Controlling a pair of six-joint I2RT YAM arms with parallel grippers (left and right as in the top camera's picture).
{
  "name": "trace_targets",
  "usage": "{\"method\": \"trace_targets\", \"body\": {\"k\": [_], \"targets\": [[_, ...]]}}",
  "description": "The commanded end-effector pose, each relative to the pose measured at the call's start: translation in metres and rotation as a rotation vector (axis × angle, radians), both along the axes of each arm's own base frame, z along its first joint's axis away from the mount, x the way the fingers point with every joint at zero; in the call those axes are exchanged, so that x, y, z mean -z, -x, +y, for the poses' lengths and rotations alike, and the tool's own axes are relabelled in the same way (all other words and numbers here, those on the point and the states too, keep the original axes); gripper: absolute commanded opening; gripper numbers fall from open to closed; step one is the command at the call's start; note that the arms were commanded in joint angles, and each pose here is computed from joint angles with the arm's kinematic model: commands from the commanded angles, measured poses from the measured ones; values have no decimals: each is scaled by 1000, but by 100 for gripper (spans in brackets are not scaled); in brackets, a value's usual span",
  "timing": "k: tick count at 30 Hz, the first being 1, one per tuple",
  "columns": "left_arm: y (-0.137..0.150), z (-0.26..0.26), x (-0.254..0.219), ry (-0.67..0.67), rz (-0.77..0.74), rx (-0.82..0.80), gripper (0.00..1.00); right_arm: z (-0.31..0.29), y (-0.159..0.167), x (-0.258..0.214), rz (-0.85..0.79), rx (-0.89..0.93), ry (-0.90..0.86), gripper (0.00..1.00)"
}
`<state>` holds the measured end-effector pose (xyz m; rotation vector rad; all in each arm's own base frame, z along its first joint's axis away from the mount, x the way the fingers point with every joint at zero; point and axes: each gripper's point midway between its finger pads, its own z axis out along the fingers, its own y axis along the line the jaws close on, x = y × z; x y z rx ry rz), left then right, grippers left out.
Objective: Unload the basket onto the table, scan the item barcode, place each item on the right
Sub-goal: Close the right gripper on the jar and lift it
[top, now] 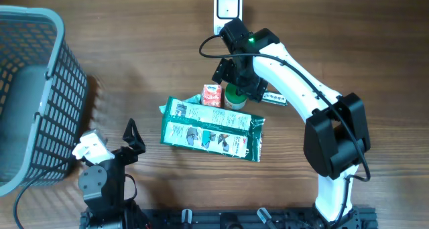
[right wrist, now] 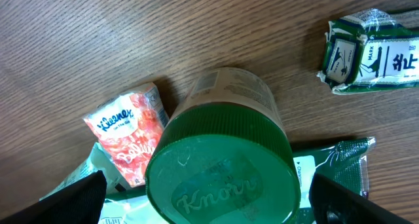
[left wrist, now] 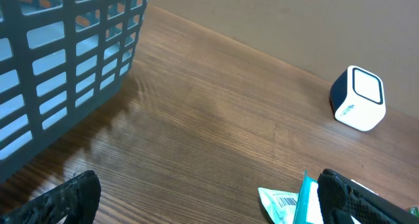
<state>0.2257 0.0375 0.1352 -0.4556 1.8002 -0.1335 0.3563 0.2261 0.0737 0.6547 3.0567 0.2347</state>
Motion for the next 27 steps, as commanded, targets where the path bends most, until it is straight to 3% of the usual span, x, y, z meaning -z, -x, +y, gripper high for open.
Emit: {"method": "trace_targets", "body": {"k": [1,4,8,15,16,18,19,24,27], "targets": [[0,-1,2,-16,1,14,100,-3,4,25,61,22,33,91],[0,-1,2,-16,1,14,100,-3,6,38,88,22,43,79],[0,-1,2,-16,1,14,100,-4,6,37,77,-89,43,72],[0,-1,2,-17,1,14,100,-5,-10,8,-46,-699,50,63],[0,-1,2,-16,1,14,100,-8,-16,1,-74,-782,81,65],[0,-1,2,-16,1,14,100,-10,-24,-9,-118,-887,120,89],[0,-1,2,-16,1,14,100,-9,-26,-12,-130,-912,121,94],[-1,-1,1,-16,0,14,100,-10,-24,-18,-117,-907,124,98],[0,-1,2,-16,1,14,100,-13,-18,-26,-66,-673,115,99]]}}
